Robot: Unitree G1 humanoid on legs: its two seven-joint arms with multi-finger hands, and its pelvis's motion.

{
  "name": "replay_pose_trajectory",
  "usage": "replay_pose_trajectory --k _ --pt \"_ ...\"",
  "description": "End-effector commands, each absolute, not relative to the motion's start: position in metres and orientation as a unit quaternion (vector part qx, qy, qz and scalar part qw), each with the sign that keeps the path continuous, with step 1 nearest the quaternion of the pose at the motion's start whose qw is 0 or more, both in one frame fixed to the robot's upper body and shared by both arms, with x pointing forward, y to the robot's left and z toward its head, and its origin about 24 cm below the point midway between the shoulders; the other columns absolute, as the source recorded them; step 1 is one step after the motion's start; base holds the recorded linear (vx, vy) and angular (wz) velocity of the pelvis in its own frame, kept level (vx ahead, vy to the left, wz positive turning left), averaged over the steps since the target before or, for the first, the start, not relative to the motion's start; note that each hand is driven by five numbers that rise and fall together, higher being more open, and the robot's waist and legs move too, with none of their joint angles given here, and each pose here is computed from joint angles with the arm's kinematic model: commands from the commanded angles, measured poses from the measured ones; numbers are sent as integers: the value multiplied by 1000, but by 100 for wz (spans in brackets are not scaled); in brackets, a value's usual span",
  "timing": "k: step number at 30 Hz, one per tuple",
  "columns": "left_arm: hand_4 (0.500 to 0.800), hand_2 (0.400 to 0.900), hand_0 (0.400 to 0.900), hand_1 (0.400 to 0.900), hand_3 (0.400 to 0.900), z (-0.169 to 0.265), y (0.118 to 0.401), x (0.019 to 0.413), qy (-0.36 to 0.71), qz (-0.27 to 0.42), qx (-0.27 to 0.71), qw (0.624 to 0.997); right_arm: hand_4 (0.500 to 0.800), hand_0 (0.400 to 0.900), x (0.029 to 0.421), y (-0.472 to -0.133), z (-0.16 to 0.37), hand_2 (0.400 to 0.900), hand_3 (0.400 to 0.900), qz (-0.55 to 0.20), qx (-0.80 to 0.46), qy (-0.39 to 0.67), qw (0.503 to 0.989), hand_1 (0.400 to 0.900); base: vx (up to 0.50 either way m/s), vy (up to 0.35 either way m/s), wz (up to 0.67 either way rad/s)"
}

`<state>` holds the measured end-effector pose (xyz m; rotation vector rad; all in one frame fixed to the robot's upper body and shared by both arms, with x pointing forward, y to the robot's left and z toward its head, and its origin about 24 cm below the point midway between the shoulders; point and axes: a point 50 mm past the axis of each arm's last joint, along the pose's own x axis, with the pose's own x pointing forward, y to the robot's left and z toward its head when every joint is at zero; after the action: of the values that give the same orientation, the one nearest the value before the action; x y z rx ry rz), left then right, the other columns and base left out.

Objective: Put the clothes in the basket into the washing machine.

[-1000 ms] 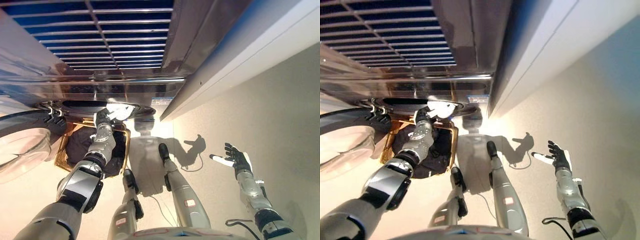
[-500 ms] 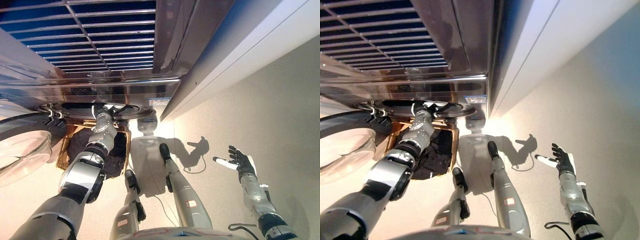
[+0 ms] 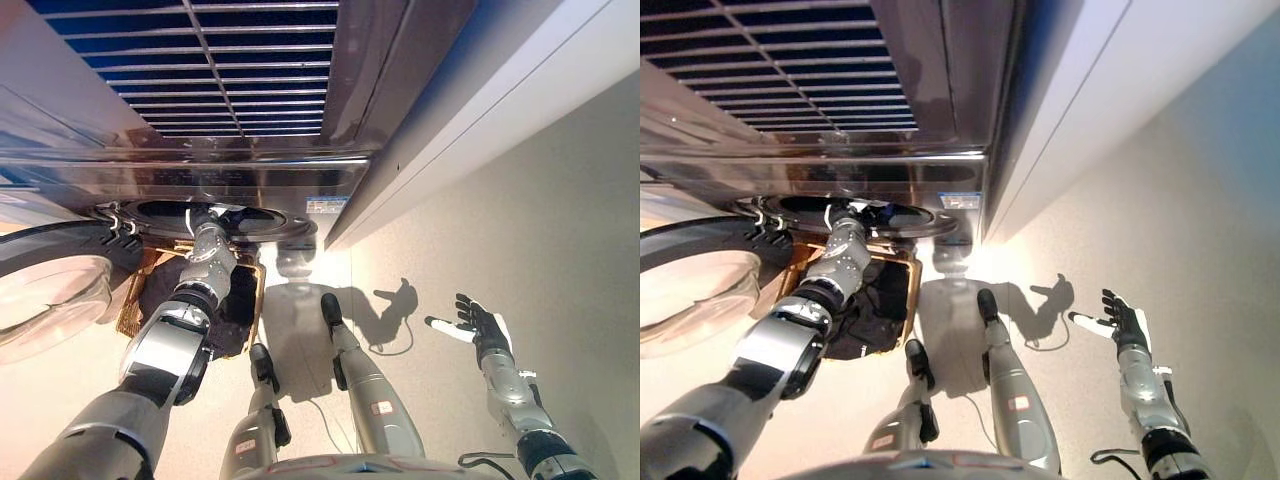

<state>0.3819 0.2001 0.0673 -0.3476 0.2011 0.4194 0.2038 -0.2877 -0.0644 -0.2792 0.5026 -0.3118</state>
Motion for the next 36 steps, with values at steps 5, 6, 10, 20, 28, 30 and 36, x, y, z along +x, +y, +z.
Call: replay_pose_trajectory --k 5,6,10,20,28,30,36 --pt "800 900 900 900 900 136 203 399 -58 186 -201 960 800 900 178 -318 -54 900 900 -179 -182 242 936 900 -8 2 -2" --pt "800 900 900 900 900 132 200 397 -55 182 -205 960 800 900 179 -317 -54 900 900 -178 -182 240 937 900 0 0 0" --pt "800 900 900 900 900 107 188 386 -34 162 -214 963 800 900 179 -318 -55 900 900 -183 -179 242 936 900 -10 1 7" --pt "800 900 900 900 900 -10 212 317 139 130 -37 981 800 900 192 -319 -53 900 900 -178 -186 248 934 900 38 25 3" --pt "800 900 900 900 900 -63 254 258 249 175 18 952 800 900 188 -322 -61 900 900 -168 -196 278 925 900 78 29 6" --pt "800 900 900 900 900 -70 259 248 265 180 25 947 800 900 186 -320 -65 900 900 -168 -191 286 924 900 70 24 15" --pt "800 900 900 900 900 -83 264 226 290 180 27 939 800 900 183 -310 -73 900 900 -164 -167 294 927 900 52 21 8"
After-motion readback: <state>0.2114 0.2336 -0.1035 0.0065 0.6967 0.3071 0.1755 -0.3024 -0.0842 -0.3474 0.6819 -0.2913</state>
